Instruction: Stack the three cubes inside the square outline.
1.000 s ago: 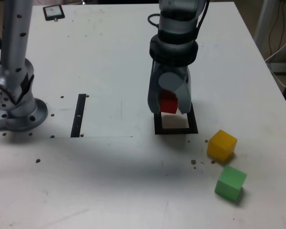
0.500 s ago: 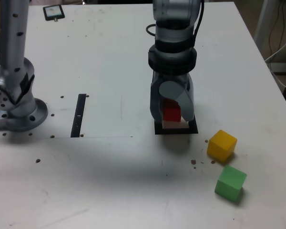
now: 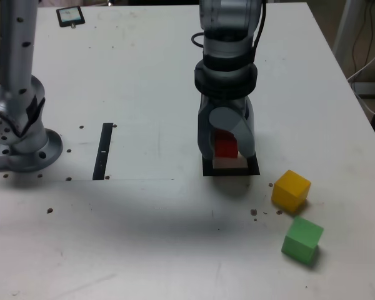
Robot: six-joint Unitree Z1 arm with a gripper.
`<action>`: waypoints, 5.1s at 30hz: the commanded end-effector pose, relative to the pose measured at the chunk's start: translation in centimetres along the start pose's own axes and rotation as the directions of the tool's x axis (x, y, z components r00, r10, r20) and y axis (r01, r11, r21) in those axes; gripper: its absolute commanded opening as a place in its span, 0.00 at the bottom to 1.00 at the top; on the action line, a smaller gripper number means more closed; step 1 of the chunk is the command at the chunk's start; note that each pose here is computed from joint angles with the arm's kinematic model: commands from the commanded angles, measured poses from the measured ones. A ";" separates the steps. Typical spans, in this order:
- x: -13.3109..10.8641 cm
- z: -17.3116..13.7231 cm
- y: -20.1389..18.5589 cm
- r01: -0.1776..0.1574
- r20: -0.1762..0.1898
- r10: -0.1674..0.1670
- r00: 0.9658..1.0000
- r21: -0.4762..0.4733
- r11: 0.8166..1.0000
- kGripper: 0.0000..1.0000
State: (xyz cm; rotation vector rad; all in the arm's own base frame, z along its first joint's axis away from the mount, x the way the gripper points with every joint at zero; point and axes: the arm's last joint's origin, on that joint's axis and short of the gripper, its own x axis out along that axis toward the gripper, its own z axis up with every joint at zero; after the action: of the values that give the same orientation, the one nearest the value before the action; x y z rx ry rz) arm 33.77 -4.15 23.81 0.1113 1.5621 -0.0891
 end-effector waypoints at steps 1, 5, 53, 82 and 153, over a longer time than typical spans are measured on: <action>0.2 0.0 0.2 -0.001 -0.012 0.001 1.000 -0.001 1.000 0.29; 0.4 0.1 0.4 -0.001 -0.017 0.001 1.000 0.000 1.000 0.29; -7.3 3.0 -3.9 -0.200 0.048 0.196 0.979 0.363 0.910 0.99; 0.1 9.8 -8.8 -0.067 -0.051 0.132 0.990 0.652 0.755 0.95; -5.6 4.0 -2.1 -0.098 -0.073 0.142 0.987 0.420 0.902 0.28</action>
State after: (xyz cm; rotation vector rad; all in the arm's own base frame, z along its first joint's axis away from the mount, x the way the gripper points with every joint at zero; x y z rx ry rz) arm 37.75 -7.12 29.32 0.5684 1.6174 -0.3314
